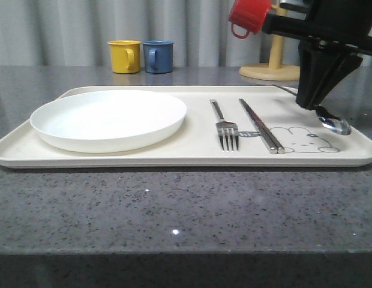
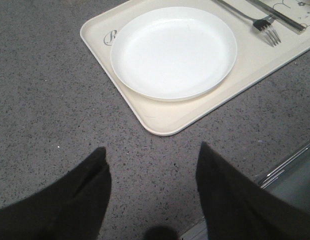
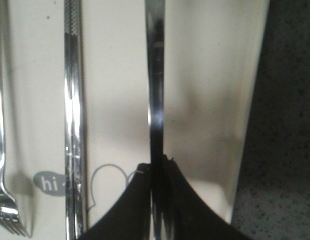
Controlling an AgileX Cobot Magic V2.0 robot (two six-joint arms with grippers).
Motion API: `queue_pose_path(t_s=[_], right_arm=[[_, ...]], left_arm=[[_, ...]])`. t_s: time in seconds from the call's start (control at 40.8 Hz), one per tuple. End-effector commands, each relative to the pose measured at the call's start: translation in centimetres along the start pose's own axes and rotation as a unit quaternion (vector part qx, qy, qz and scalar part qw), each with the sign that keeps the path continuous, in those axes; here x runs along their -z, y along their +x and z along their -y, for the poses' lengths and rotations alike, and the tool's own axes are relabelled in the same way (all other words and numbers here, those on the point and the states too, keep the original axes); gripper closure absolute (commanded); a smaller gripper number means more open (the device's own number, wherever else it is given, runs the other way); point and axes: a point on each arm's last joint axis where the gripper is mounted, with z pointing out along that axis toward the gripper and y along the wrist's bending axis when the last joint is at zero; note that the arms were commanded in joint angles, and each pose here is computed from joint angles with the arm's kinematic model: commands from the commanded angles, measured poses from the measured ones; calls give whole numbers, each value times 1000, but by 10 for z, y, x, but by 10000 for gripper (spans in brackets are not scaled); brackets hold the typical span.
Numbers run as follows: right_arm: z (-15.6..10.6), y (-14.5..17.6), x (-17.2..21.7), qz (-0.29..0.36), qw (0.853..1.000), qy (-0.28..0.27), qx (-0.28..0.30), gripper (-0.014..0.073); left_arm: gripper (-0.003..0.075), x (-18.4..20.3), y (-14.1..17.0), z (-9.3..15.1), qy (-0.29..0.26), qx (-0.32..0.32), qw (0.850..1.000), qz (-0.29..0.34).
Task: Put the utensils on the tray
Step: 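Place the spoon with the right gripper beside the chopsticks on the tray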
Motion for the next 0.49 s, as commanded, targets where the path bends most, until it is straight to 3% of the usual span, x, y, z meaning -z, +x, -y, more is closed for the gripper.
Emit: queue_pose_path(t_s=[0.0,0.098,0.319,0.466], right_arm=[[-6,-5,20,45,999,-16,1,601],[-5,-5,17,41,999,-15,0,582],[-5,-6,17,42,999,-16,0,390],[-6,-7,18,55,998,-17,0,371]], left_arm=[[352,5,-12,-1,0,5,999,48],[352,5,-12,-1,0,5,999,48],[352,5,-12,-1,0,5,999,48],[352,5,-12,-1,0,5,999,48]])
